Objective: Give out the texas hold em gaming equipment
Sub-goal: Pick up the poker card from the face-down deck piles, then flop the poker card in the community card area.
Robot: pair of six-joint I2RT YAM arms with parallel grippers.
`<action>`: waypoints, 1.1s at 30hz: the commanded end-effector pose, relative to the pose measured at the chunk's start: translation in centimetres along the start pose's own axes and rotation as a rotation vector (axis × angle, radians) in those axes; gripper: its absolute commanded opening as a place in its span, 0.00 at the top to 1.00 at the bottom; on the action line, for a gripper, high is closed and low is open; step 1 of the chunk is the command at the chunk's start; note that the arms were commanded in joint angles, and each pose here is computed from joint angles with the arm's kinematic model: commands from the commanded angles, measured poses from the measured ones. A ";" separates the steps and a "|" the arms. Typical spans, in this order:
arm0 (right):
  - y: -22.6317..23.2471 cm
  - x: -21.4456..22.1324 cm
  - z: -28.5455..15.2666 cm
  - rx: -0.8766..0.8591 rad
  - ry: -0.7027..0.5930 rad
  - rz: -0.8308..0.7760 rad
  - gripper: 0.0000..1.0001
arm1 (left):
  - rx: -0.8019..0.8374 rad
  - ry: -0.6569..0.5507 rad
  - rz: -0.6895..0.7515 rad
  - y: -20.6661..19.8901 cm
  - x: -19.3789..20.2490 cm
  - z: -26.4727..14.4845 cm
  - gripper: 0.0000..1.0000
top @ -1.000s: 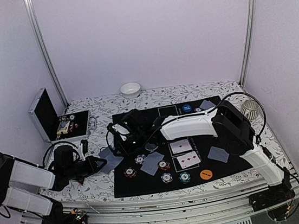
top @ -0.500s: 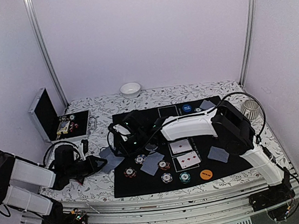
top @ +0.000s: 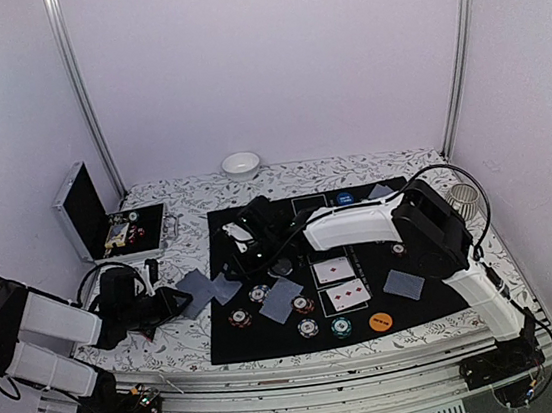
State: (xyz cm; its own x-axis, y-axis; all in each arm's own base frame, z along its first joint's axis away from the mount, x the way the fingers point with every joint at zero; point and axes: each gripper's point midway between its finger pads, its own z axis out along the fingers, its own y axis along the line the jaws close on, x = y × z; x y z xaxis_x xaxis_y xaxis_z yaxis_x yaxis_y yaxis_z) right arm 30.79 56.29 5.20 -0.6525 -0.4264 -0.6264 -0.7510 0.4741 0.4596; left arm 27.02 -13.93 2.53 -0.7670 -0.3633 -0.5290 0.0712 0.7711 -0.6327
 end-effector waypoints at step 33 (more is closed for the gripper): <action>-19.1 1.6 -26.8 1.220 0.262 0.108 0.98 | -0.048 -0.032 0.029 0.5 -0.8 -0.8 1.00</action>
State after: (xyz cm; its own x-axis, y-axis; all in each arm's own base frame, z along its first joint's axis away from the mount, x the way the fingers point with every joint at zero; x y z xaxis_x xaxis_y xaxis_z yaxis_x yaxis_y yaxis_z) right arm 41.21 27.54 12.97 -0.7860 -0.3894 -0.4803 -0.2344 0.9064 -0.3514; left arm 27.28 -13.26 3.47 -0.7393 -0.3615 -0.5682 0.0779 0.7921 -0.6054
